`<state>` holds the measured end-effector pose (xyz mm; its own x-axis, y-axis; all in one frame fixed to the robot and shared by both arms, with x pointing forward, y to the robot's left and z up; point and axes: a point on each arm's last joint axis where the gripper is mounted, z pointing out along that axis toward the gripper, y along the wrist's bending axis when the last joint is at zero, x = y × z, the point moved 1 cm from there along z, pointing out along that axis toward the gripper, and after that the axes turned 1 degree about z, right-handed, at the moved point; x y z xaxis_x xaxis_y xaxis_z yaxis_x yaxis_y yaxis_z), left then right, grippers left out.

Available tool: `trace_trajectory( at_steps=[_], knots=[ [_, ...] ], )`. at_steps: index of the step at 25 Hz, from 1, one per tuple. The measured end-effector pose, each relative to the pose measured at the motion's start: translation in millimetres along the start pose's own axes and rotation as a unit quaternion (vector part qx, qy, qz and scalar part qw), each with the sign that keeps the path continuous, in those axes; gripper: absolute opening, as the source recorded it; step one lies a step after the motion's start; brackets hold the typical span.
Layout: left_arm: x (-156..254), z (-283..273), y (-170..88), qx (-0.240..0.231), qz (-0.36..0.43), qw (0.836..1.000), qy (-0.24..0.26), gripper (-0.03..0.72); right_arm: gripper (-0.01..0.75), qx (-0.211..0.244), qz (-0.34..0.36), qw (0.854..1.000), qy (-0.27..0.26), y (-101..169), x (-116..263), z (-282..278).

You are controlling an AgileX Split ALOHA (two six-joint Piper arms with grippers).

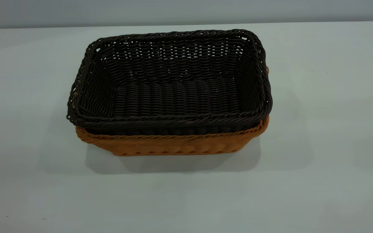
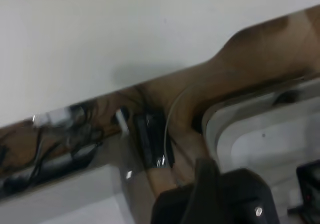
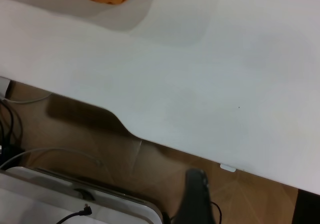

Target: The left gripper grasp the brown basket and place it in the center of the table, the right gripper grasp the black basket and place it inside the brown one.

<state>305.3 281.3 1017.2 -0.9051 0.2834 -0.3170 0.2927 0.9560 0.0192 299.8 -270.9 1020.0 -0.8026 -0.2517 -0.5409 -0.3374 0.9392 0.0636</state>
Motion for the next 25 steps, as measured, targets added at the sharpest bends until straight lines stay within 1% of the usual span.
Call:
trace_trajectory(
  at_steps=[2, 8, 13, 15, 17, 20, 22, 25],
  knots=[
    [4, -5, 0, 0.003, -0.001, 0.999, -0.036, 0.495, 0.531, 0.000, 0.000, 1.000, 0.000, 0, 0, 0],
    [23, -20, 1, 0.007, -0.004, 0.993, -0.121, 0.495, 0.531, 0.000, 0.000, 1.000, 0.000, 0, 0, 0],
    [39, -30, 2, 0.010, -0.007, 0.982, -0.190, 0.495, 0.531, 0.000, 0.000, 1.000, 0.000, 0, 0, 0],
    [46, -33, 2, 0.011, -0.008, 0.977, -0.215, 0.495, 0.531, 0.004, 0.007, 1.000, -0.009, -1, 1, -2],
    [53, -36, 3, 0.008, -0.016, 0.971, -0.240, 0.495, 0.531, 0.019, 0.032, 0.999, -0.029, -4, 3, -6],
    [59, -38, 3, -0.022, -0.065, 0.964, -0.258, 0.495, 0.531, 0.060, 0.085, 0.992, -0.067, -10, 8, -15],
    [62, -38, 2, -0.048, -0.105, 0.958, -0.264, 0.495, 0.531, 0.088, 0.113, 0.984, -0.103, -12, 14, -23],
    [67, -40, 0, -0.073, -0.139, 0.947, -0.279, 0.495, 0.530, 0.112, 0.122, 0.971, -0.173, -7, 28, -36]
  ],
)
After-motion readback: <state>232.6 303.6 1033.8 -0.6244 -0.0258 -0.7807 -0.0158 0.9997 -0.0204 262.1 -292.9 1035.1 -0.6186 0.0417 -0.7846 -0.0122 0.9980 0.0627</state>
